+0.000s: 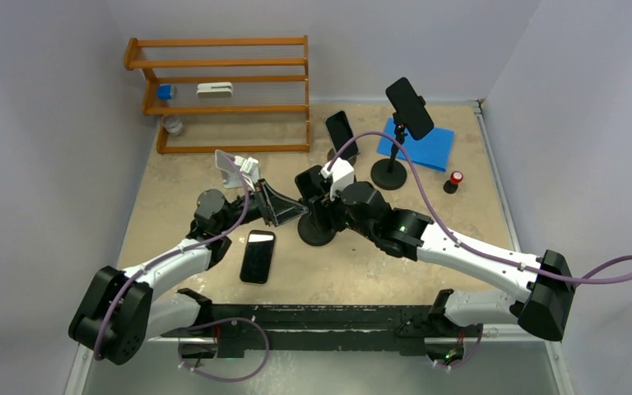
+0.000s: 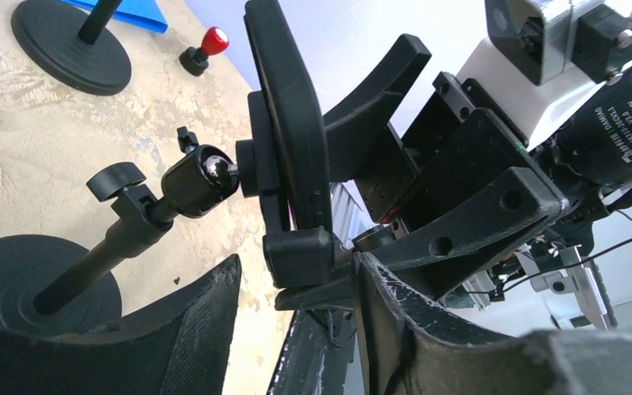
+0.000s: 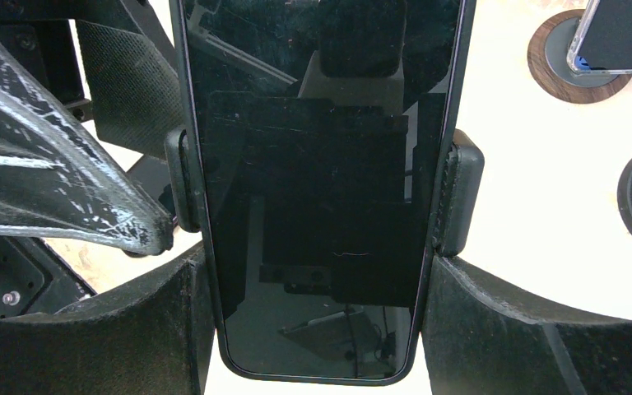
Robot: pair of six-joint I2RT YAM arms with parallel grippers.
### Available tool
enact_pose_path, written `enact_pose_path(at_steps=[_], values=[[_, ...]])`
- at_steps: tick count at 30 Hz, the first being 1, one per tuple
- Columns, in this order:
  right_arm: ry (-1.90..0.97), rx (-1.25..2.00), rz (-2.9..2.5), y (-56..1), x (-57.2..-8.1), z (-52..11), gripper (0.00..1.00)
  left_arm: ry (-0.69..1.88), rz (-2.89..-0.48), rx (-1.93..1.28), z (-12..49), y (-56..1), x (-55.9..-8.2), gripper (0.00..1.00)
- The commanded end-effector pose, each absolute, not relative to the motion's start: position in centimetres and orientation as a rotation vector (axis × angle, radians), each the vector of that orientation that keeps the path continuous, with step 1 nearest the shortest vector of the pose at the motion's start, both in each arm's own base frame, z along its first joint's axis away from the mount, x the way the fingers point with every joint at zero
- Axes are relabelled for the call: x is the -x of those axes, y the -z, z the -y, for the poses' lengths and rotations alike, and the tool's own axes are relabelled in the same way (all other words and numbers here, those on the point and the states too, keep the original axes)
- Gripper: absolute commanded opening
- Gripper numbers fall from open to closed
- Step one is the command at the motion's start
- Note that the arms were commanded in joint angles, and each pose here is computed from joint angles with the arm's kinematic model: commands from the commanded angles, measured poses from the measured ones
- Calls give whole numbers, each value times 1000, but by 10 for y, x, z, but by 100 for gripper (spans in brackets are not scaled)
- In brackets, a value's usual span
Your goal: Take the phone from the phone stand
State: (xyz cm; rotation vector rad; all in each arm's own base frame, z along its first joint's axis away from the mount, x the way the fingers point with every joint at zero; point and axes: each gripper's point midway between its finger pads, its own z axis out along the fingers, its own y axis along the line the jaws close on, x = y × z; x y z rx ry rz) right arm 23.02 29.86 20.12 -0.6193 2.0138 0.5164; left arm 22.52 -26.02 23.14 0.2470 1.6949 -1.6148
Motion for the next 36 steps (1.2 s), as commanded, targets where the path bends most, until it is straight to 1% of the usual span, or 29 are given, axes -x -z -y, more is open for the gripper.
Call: enact_pose_path(at_steps=[1, 6, 12, 16, 19, 20, 22, 25, 26, 36], values=[[-585, 565, -1912, -234, -237, -306, 0, 1641, -1605, -314, 263, -253, -225, 48], [-582, 561, -1917, -233, -237, -305, 0, 1645, -1607, -314, 263, -253, -225, 44], [-582, 564, -1925, -230, -237, -307, 0, 1646, -1607, -308, 264, -256, -227, 48], [-579, 565, -1927, -229, -237, -307, 0, 1647, -1607, -312, 264, -258, -227, 46], [-580, 564, -1926, -230, -238, -307, 0, 1642, -1611, -311, 264, -258, -229, 40], [-581, 564, -1928, -229, -237, -307, 0, 1641, -1612, -310, 265, -258, -229, 37], [-579, 563, -1930, -228, -238, -307, 0, 1639, -1610, -311, 265, -258, -230, 26], [-565, 551, -1935, -227, -239, -305, 0, 1631, -1620, -300, 264, -256, -231, 2], [-555, 538, -1940, -227, -241, -304, 0, 1628, -1625, -294, 264, -254, -231, 0], [-519, 430, -1990, -212, -244, -288, 0, 1675, -1712, -128, 247, -224, -236, 0]])
